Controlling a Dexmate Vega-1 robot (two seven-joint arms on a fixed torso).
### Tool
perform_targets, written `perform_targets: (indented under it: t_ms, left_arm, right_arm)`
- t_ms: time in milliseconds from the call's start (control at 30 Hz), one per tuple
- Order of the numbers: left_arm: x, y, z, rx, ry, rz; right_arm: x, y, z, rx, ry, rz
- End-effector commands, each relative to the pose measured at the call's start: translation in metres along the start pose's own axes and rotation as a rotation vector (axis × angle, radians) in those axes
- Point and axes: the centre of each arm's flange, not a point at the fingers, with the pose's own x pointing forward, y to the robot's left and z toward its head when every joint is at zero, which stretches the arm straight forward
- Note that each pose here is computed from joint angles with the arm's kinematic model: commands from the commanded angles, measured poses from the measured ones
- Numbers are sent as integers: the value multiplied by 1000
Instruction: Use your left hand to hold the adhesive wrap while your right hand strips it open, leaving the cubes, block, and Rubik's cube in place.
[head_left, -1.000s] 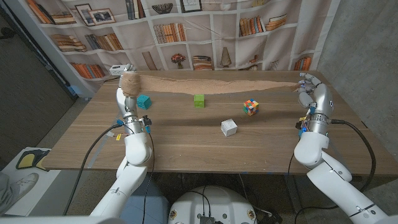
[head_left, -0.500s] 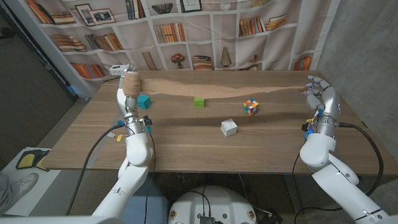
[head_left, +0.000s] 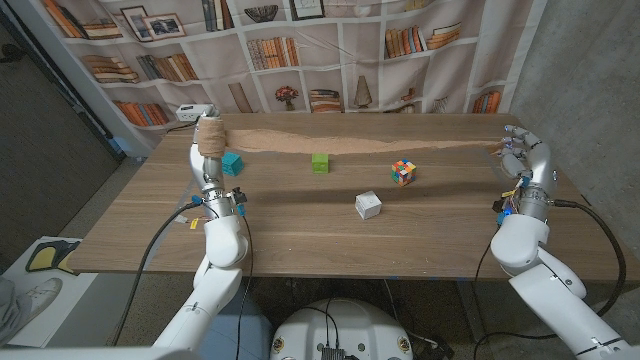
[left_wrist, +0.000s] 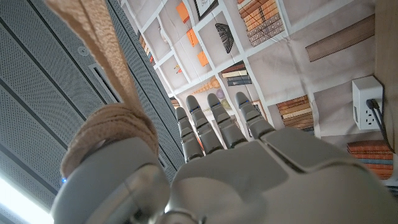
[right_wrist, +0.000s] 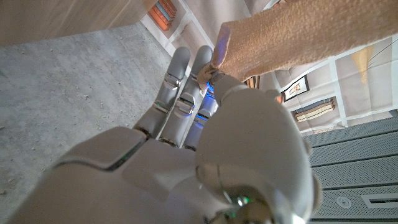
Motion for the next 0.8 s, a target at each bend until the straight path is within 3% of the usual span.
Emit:
perform_targets:
  t_ms: [33,200,400,800]
  left_arm:
    - [-7,-4,3,-1,-4,-29]
    - [-11,-3,7,-2,-4,-44]
    - [-19,-7,10,-10,7,-67]
    - [-22,5,22,-5,-16,-120]
  right_arm:
    - [7,-10,-6,-10,18,-2]
    - [6,-18,-11,-4,42,0]
    - [-1,-21,-7,-9,32,-6]
    - [-18,-25,-2,34,41,-33]
